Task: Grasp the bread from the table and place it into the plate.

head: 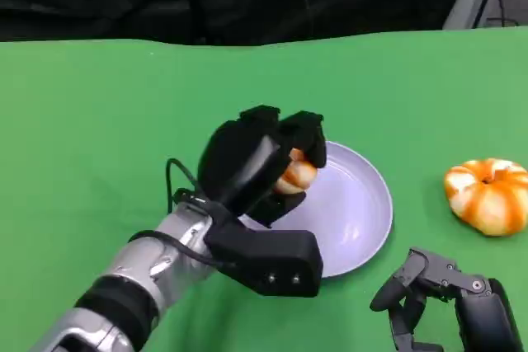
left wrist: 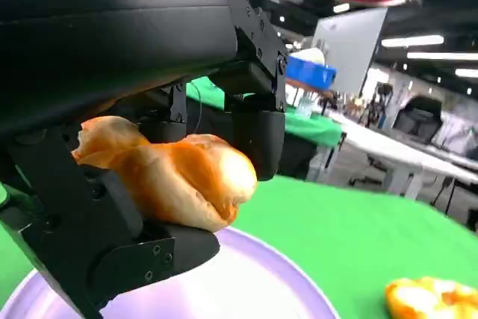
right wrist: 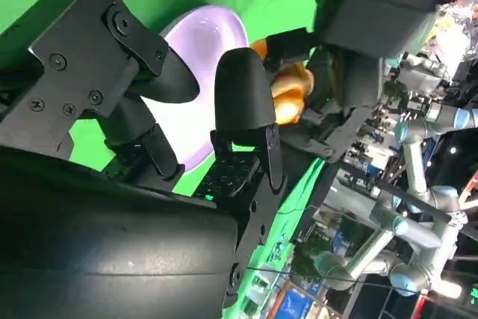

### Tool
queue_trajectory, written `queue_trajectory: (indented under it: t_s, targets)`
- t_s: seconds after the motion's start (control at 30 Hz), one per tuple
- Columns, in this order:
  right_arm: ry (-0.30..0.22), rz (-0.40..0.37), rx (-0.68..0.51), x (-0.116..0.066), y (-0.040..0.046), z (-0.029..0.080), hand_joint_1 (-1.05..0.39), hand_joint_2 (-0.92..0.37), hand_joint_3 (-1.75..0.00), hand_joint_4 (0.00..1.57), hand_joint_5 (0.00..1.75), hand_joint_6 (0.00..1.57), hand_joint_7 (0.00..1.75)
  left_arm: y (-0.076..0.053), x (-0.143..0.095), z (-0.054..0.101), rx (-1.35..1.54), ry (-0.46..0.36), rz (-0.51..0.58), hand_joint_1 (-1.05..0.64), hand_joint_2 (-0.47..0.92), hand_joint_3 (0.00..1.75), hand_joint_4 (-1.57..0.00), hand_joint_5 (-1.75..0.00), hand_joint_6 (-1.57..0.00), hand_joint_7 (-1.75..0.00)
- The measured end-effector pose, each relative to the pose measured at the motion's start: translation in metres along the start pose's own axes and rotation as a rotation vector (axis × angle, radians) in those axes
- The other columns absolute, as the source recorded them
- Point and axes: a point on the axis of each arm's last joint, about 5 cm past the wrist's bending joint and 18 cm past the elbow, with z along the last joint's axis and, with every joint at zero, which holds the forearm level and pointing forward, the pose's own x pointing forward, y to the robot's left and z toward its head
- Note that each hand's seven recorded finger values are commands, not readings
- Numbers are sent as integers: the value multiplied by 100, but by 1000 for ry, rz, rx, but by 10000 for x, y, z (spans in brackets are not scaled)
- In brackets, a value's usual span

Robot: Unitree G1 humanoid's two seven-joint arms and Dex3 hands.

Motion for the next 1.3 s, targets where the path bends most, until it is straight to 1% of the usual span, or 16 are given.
queue_trajectory:
  t_s: [0.03, 0.07, 0.1, 0.13, 0.2, 0.23, 0.27, 0.33, 0.4, 0.43, 0.6, 0.73, 0.97, 1.13, 1.27, 1.3]
  targets:
    - [-1, 0, 0, 0, 0, 3, 4, -25, -145, 93, 171, 87, 129, -8, 18, 11, 1, 0, -26, -19, 57, 79, -81, -145, -85, -97]
    - [-2, -1, -1, -1, 0, 5, 4, -25, -145, 93, 171, 87, 129, -16, 37, 27, 1, 0, -49, -20, 65, 64, -80, -136, -90, -76]
    - [-2, -1, -2, -3, 0, 6, 4, -25, -145, 93, 171, 87, 129, -23, 60, 42, 5, 4, -77, -22, 72, 50, -76, -119, -86, -53]
    - [-1, -1, -2, -6, 0, 6, 4, -26, -144, 94, 171, 87, 129, -28, 83, 59, 9, 7, -105, -23, 81, 33, -75, -105, -88, -30]
    - [-2, -2, 0, -7, 5, 10, 4, -26, -143, 94, 171, 87, 129, -35, 120, 87, 15, 17, -152, -24, 86, 23, -75, -98, -90, -17]
    - [-3, -3, 1, -7, 7, 12, 5, -27, -143, 93, 171, 87, 129, -38, 128, 94, 17, 22, -167, -38, 89, 18, -48, -74, -63, -8]
    - [-3, -3, 2, -8, 7, 13, 5, -27, -143, 93, 171, 87, 129, -36, 135, 98, 22, 26, -189, -43, 91, 15, -40, -64, -54, -5]
    - [-2, -4, 2, -9, 8, 13, 6, -27, -144, 93, 171, 87, 130, -30, 153, 104, 41, 39, -262, -60, 92, 20, -17, -47, -33, -1]
    - [-2, -5, 4, -8, 11, 15, 6, -26, -144, 93, 171, 87, 130, -26, 160, 108, 60, 53, -334, -72, 92, 27, -6, -34, -22, 0]
    - [-2, -6, 5, -8, 13, 16, 6, -27, -143, 92, 171, 86, 130, -17, 167, 109, 71, 60, -366, -79, 92, 32, -2, -25, -17, 0]
    - [-1, -7, 5, -15, 11, 15, 6, -27, -142, 92, 170, 86, 130, 54, 206, 116, 113, 96, -474, -91, 92, 44, 0, -3, -10, 0]
    - [-2, -7, 5, -16, 8, 15, 7, -27, -143, 92, 170, 86, 130, 84, 219, 125, 125, 100, -515, -94, 92, 47, -1, -1, -9, 0]
    - [-2, -11, 10, -17, 11, 13, 7, -27, -145, 92, 171, 86, 131, 162, 112, 30, 95, 108, -486, -88, 92, 44, -7, -5, -12, -2]
    - [-4, -12, 16, -14, 11, 14, 6, -27, -145, 92, 172, 86, 132, 320, -31, -59, 30, 122, -422, -80, 92, 37, -14, -10, -18, -4]
    - [-4, -14, 19, -12, 8, 14, 6, -27, -146, 92, 172, 86, 132, 443, -131, -84, -31, 126, -361, -78, 92, 35, -15, -11, -19, -4]
    - [-4, -14, 19, -12, 8, 14, 6, -26, -145, 92, 172, 86, 132, 446, -142, -85, -33, 127, -362, -60, 92, 30, -28, -19, -27, -7]
